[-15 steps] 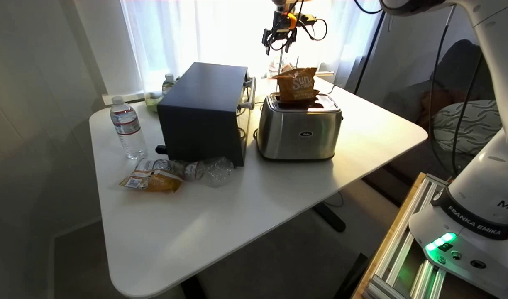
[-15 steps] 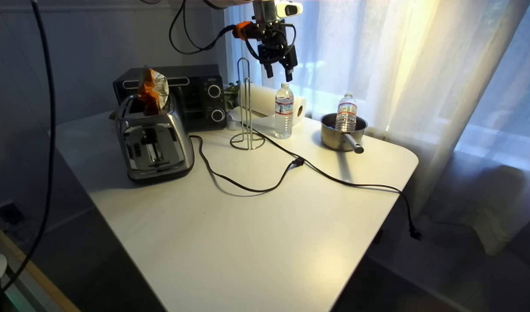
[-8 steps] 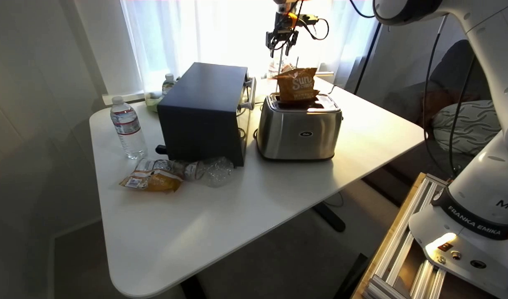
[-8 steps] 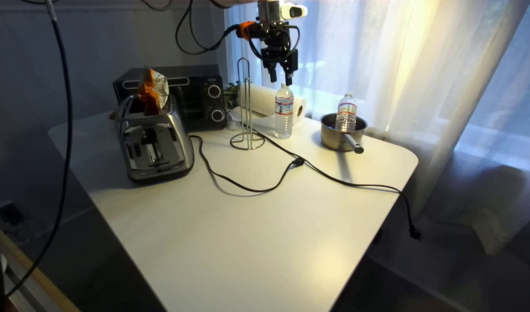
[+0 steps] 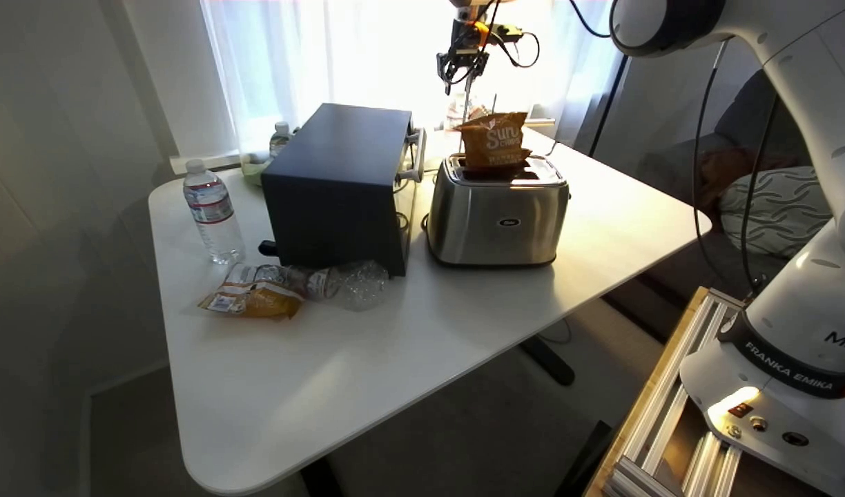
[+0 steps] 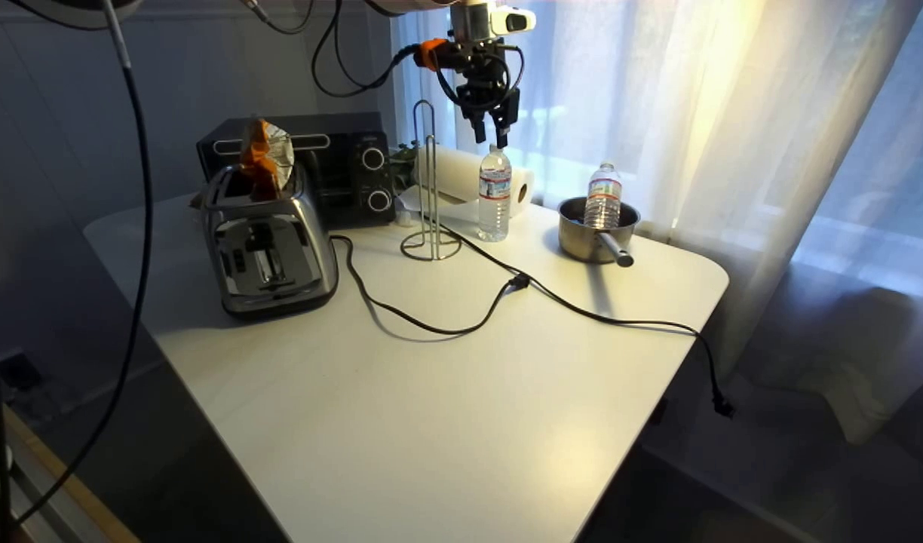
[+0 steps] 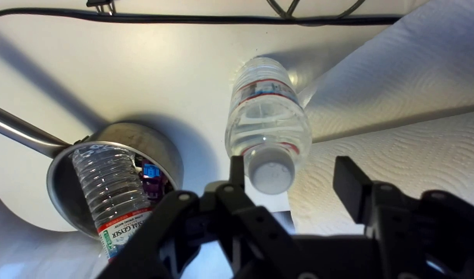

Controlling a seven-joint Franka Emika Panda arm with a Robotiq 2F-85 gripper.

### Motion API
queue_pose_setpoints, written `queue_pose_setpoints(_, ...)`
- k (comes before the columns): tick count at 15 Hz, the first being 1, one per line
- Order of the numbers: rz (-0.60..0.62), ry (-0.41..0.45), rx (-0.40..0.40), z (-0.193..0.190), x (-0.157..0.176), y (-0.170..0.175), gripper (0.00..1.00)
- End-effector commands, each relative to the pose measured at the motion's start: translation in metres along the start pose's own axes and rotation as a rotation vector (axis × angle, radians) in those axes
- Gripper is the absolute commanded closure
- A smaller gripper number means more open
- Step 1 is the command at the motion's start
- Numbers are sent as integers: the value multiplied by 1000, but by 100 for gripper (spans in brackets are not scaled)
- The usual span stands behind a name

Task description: Put the water bottle on top of the toaster oven.

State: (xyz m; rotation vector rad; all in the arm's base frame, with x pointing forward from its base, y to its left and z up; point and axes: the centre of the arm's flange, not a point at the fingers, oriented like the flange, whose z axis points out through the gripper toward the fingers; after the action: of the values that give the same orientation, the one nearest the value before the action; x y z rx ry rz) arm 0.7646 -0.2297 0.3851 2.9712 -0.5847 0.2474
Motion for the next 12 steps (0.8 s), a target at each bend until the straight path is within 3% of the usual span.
queue_pose_setpoints(1, 3, 12, 16, 4, 27, -2, 33)
queue_pose_setpoints(3, 5, 11, 11, 8, 28, -2, 36)
queue_pose_setpoints(5, 2, 15, 11, 10, 28, -1, 61)
queue_pose_setpoints(10, 9, 27, 13, 9, 28, 3, 94)
queue_pose_setpoints(12, 17, 35, 21, 3, 23, 5, 92)
